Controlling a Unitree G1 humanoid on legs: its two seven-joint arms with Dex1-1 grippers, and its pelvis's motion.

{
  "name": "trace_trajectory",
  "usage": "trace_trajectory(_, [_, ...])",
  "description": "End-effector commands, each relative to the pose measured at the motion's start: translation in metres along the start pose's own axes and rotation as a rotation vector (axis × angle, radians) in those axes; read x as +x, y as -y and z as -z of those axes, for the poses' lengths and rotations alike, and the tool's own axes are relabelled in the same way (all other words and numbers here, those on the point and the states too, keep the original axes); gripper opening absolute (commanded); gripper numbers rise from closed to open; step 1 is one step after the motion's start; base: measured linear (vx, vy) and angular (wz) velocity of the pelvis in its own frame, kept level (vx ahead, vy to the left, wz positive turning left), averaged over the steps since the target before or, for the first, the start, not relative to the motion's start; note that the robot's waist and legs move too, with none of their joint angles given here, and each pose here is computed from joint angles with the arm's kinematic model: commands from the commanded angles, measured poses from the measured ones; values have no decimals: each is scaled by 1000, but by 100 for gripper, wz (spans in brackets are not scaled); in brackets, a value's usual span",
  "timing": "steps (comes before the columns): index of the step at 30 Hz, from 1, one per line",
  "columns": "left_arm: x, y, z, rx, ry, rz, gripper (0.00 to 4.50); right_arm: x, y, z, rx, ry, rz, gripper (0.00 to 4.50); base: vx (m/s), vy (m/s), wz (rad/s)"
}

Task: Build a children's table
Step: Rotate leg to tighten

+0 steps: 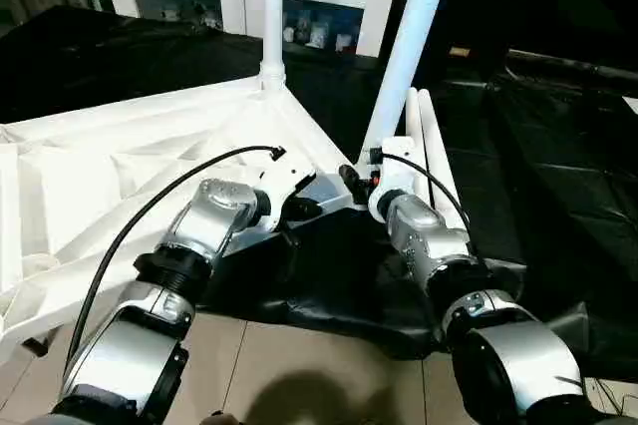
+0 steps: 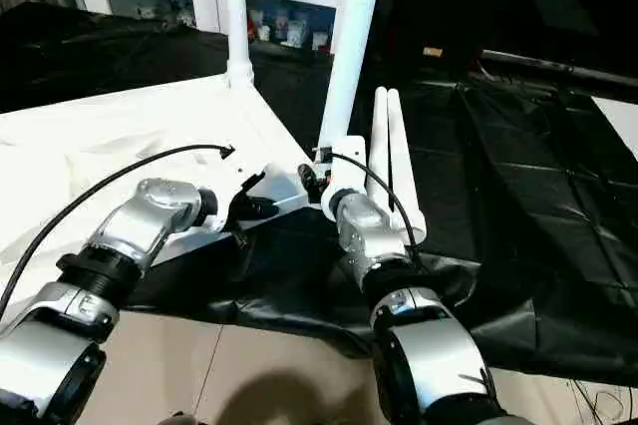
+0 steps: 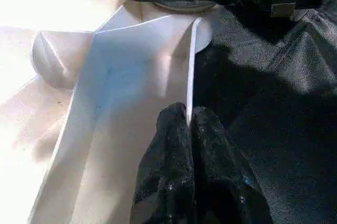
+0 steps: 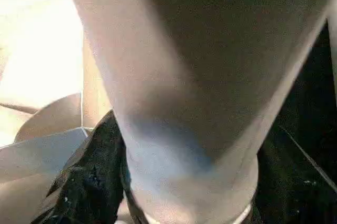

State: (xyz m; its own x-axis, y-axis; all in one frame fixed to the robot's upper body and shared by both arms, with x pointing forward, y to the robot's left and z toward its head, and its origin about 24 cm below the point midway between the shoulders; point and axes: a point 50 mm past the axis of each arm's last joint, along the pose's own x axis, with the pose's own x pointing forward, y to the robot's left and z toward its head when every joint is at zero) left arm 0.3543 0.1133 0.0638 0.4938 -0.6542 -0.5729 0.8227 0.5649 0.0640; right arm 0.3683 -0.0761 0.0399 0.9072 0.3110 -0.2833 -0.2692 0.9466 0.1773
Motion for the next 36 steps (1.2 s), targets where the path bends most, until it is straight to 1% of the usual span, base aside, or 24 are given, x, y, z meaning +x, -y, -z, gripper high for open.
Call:
trace_trajectory(1, [-10,-16,9,-5,-28,-133,0,1,-17,7,29,-19,-106,328,0,0,0])
trace_trajectory(2, [-13,-18,13,3,-42,-121,0,1,-19,1,20,19,-163,345,0,0,0])
trace_trajectory(3, [-14,-18,14,14,-41,-106,0,1,-18,-1,17,29,-178,345,0,0,0])
trace_trajectory(6, [-21,-19,19,32,-50,-74,0,-1,-17,-5,-22,40,-250,377,0,0,0])
trace_trajectory(7, [-24,-20,22,24,-54,-58,0,-2,-14,-5,-47,31,-273,387,0,0,0])
trace_trajectory(10, [-36,-21,29,6,-48,7,0,-8,-4,-7,-117,0,-362,387,0,0,0])
trace_trajectory(11, [-44,-21,32,31,-35,61,0,-14,2,-8,-177,-12,-443,387,0,0,0])
trace_trajectory(12, [-44,-21,32,31,-35,61,0,-14,2,-8,-177,-12,-443,387,0,0,0])
trace_trajectory(13, [-51,-21,36,47,-38,101,0,-18,7,-9,-209,-18,-487,387,0,0,0])
trace_trajectory(16, [-61,-20,40,55,-38,175,0,-25,14,-8,-254,-35,-561,387,0,0,0])
trace_trajectory(17, [-68,-17,41,103,-19,252,0,-30,17,-6,-273,-53,-614,387,0,0,0])
trace_trajectory(18, [-68,-17,41,103,-19,252,0,-30,17,-6,-273,-53,-614,387,0,0,0])
trace_trajectory(22, [-80,-13,47,93,-61,345,0,-39,17,-4,-275,-84,-719,387,0,0,0])
trace_trajectory(24, [-85,-13,47,92,-67,377,0,-43,14,0,-285,-110,-785,387,0,0,0])
trace_trajectory(26, [-86,-13,45,99,-68,382,0,-45,12,1,-295,-121,-803,387,0,0,0])
trace_trajectory(28, [-87,-13,44,103,-63,391,0,-45,11,3,-296,-127,-815,360,0,0,0])
trace_trajectory(30, [-87,-12,42,105,-60,402,0,-46,10,5,-300,-133,-823,352,0,0,0])
trace_trajectory(32, [-87,-12,42,107,-59,405,0,-45,9,6,-294,-132,-828,323,0,0,0])
trace_trajectory(33, [-87,-11,42,110,-59,412,0,-46,9,6,-289,-133,-833,323,0,0,0])
trace_trajectory(36, [-87,-10,42,110,-60,417,0,-47,8,7,-286,-137,-839,295,0,0,0])
